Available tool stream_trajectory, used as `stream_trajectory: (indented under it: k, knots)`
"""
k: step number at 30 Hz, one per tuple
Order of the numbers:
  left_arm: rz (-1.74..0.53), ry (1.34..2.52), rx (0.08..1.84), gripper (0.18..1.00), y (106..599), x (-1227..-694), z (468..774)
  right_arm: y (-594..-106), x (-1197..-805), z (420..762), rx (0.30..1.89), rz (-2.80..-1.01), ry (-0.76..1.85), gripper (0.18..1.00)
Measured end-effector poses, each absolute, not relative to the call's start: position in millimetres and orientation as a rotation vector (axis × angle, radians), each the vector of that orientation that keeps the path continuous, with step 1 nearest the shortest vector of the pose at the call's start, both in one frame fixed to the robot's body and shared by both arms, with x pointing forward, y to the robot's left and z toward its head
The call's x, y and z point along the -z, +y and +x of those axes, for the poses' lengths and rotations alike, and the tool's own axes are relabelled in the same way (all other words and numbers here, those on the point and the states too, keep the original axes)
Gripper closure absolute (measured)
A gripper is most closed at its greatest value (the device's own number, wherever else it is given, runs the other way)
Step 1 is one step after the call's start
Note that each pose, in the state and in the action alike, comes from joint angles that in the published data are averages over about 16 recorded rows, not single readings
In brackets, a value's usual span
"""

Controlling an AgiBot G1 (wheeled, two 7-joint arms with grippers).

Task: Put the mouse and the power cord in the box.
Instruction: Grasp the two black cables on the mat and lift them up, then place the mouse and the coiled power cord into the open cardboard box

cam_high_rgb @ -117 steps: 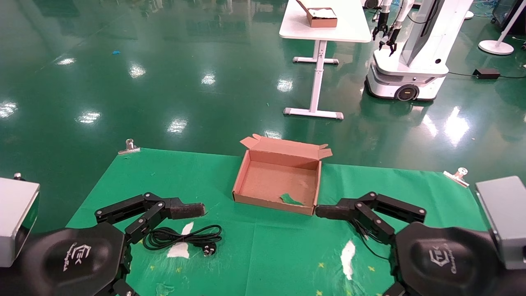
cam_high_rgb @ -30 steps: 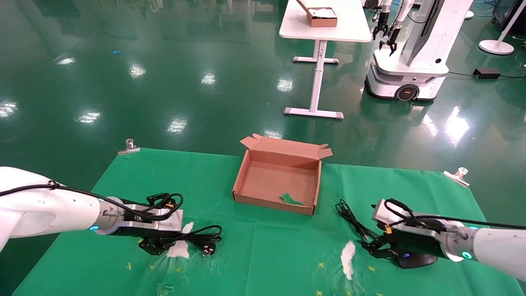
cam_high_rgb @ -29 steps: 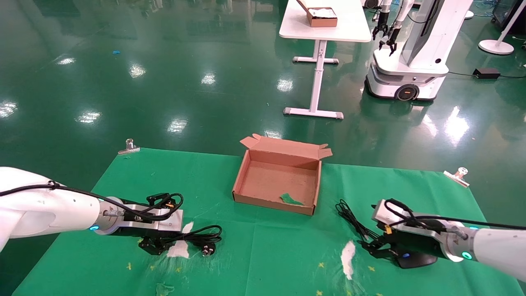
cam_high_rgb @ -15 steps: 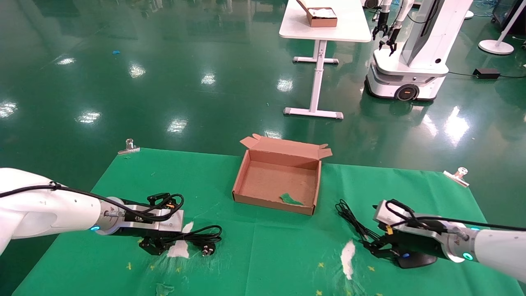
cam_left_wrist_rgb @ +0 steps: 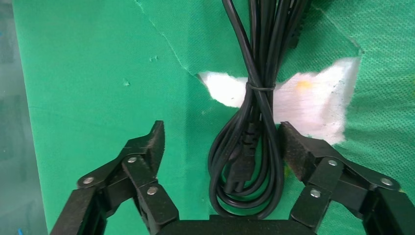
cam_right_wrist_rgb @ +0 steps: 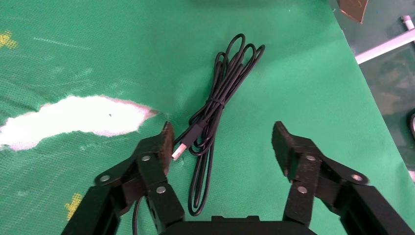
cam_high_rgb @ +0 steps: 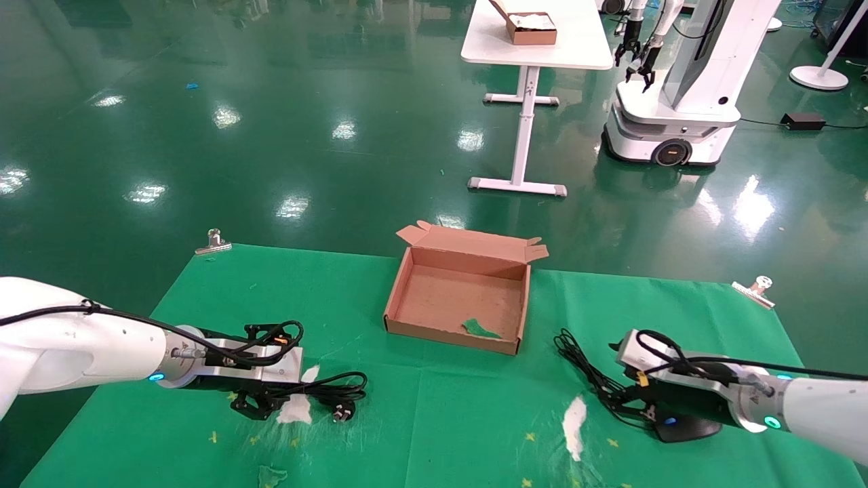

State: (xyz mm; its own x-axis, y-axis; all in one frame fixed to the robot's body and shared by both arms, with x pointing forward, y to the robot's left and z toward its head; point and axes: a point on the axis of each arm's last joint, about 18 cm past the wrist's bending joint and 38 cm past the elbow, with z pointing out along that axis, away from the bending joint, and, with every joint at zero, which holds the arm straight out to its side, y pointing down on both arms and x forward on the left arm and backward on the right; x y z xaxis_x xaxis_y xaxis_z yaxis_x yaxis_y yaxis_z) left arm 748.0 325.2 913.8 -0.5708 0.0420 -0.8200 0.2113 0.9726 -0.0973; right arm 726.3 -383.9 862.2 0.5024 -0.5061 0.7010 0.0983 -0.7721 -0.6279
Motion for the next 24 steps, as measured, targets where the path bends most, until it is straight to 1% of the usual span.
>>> stream_trajectory:
  k: [4,6,10,14,16,20,22,24]
  knots:
    - [0.177,2.172,0.228,0.352,325.2,-913.7,747.9,-384.0,-862.3,726.3,1.273,-2.131,0.332,0.461]
    - [0.177,2.172,0.228,0.398,325.2,-913.7,747.9,-384.0,-862.3,726.2,1.272,-2.131,0.332,0.498]
    - [0.177,2.172,0.229,0.477,325.3,-913.7,747.8,-384.0,-862.4,726.2,1.272,-2.131,0.332,0.604]
    - [0.177,2.172,0.229,0.583,325.3,-913.8,747.8,-384.0,-862.5,726.2,1.272,-2.131,0.332,0.691]
    - [0.177,2.172,0.229,0.622,325.3,-913.9,747.8,-384.0,-862.6,726.2,1.272,-2.131,0.332,0.741]
    - [0.177,2.172,0.230,0.725,325.2,-914.0,747.8,-384.0,-862.7,726.2,1.272,-2.132,0.331,0.810]
    - [0.177,2.172,0.230,0.757,325.1,-914.1,747.8,-383.9,-862.7,726.2,1.272,-2.132,0.331,0.849]
    - [0.177,2.172,0.230,0.794,325.1,-914.1,747.8,-383.9,-862.8,726.2,1.272,-2.132,0.331,0.871]
